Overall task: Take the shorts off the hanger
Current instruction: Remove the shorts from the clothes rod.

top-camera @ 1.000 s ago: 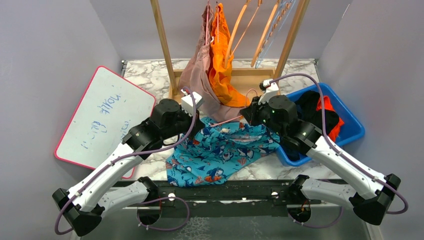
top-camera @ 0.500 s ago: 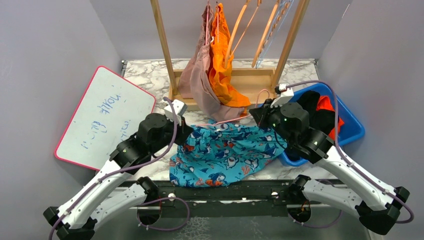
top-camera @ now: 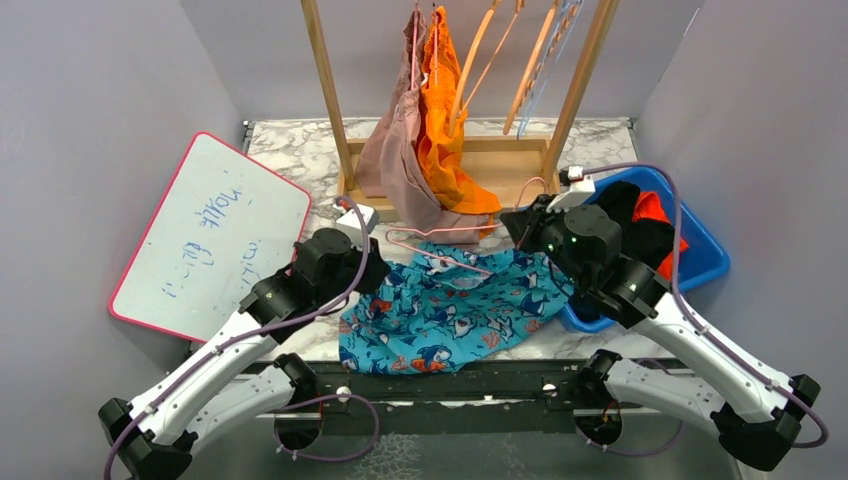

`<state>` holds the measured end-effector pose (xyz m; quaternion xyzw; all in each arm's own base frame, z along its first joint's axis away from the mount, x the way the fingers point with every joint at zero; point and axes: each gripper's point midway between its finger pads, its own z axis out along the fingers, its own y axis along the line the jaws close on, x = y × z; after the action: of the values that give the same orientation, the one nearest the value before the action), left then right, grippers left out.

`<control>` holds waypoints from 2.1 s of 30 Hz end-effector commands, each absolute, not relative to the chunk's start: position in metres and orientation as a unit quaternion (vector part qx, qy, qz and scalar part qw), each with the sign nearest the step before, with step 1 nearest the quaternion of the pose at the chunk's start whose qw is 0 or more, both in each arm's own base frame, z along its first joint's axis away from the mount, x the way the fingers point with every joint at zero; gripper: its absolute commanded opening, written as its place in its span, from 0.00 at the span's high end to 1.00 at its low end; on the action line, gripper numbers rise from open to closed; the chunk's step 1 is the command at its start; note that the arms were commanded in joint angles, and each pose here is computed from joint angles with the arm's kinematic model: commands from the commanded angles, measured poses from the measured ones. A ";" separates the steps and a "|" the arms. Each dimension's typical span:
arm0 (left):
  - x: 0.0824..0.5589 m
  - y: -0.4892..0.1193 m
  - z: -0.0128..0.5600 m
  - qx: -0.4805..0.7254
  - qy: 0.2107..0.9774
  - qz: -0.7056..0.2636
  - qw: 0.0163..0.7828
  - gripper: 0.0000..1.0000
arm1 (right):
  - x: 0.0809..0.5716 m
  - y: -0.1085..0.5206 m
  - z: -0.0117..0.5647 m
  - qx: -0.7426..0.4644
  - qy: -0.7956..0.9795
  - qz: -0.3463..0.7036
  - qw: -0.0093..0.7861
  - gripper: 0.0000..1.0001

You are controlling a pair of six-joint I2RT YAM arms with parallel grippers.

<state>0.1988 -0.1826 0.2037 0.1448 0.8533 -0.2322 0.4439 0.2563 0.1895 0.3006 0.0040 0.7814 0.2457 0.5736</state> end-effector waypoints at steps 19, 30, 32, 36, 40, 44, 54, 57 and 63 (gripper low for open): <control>0.181 -0.202 0.250 0.259 0.775 -0.298 0.493 0.12 | 0.251 0.240 0.296 -0.130 0.780 0.296 0.536 0.99; 0.139 -0.239 0.256 0.368 0.742 -0.396 0.397 0.28 | 0.225 0.263 0.308 -0.217 0.749 0.357 0.514 0.99; 0.136 -0.241 0.252 0.374 0.746 -0.400 0.379 0.30 | 0.222 0.265 0.309 -0.221 0.746 0.364 0.512 0.99; 0.137 -0.245 0.245 0.374 0.754 -0.403 0.360 0.42 | 0.218 0.269 0.309 -0.231 0.739 0.376 0.509 0.99; 0.138 -0.249 0.244 0.375 0.754 -0.407 0.352 0.54 | 0.215 0.271 0.310 -0.238 0.737 0.381 0.504 0.99; 0.138 -0.249 0.249 0.373 0.752 -0.409 0.358 0.79 | 0.215 0.271 0.307 -0.241 0.739 0.381 0.501 0.99; 0.118 -0.240 0.266 0.359 0.742 -0.438 0.358 1.00 | 0.209 0.273 0.312 -0.234 0.736 0.400 0.494 0.46; 0.114 -0.231 0.271 0.343 0.752 -0.431 0.363 1.00 | 0.222 0.257 0.303 -0.195 0.757 0.359 0.510 0.40; 0.100 -0.207 0.273 0.312 0.774 -0.414 0.363 1.00 | 0.251 0.198 0.265 -0.059 0.821 0.218 0.524 0.38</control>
<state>0.1076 -0.2244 0.2587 0.3412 0.7655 -0.4216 0.3462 0.2293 0.2460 0.2924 -0.1660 0.7774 0.3280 0.5105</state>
